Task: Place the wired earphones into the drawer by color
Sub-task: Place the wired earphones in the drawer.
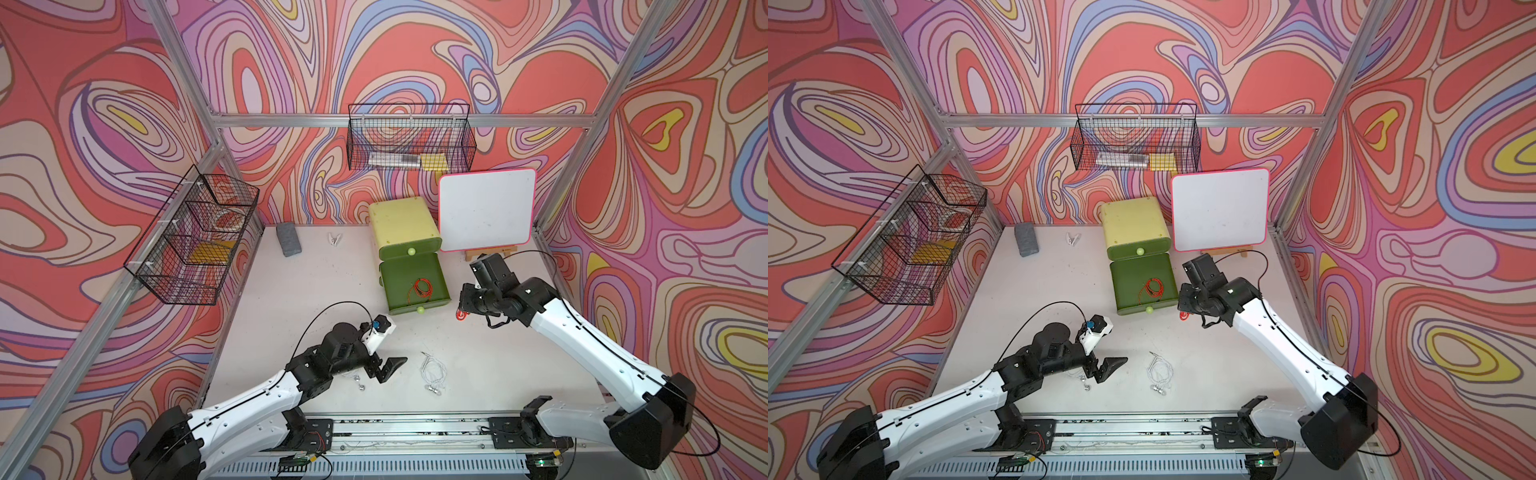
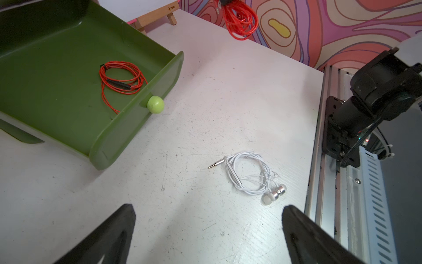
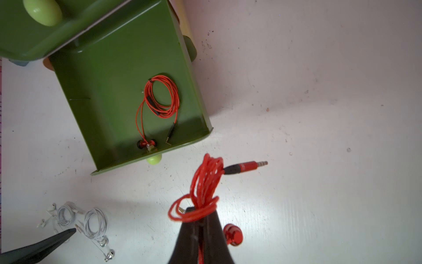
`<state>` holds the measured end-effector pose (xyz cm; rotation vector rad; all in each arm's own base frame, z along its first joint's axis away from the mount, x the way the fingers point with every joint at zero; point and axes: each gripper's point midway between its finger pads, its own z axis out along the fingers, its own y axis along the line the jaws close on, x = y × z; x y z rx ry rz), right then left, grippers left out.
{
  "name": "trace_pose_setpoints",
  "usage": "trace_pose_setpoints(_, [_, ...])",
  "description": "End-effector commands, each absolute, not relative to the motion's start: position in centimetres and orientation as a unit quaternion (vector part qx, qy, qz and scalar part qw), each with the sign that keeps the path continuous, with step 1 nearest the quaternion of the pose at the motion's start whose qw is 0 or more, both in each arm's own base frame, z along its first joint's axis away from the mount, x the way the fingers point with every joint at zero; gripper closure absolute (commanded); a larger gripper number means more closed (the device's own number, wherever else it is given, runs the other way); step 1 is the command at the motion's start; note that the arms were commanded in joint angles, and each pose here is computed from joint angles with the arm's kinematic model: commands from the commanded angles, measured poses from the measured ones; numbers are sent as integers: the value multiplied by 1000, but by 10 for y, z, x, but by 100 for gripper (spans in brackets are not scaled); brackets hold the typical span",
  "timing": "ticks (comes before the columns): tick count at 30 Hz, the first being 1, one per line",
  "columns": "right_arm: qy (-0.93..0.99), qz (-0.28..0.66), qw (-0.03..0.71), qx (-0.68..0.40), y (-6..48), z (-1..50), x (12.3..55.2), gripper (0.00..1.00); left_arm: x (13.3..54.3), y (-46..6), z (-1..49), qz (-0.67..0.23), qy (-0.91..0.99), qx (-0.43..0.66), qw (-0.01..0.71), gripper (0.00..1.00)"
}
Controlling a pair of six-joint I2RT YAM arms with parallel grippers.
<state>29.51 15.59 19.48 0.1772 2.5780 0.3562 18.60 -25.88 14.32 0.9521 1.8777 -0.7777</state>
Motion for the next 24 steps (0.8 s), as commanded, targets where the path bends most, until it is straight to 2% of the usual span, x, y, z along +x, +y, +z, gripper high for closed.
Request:
trace_pose_setpoints(1, [939, 179, 289, 53, 180, 207, 319, 100, 189, -259, 154, -306, 748, 381, 449, 1])
trace_pose_setpoints(8, [918, 241, 311, 42, 217, 217, 348, 100, 189, -259, 154, -306, 748, 381, 450, 1])
trace_pose_setpoints(24, [919, 259, 297, 22, 279, 182, 402, 100, 192, -253, 157, -296, 749, 370, 463, 1])
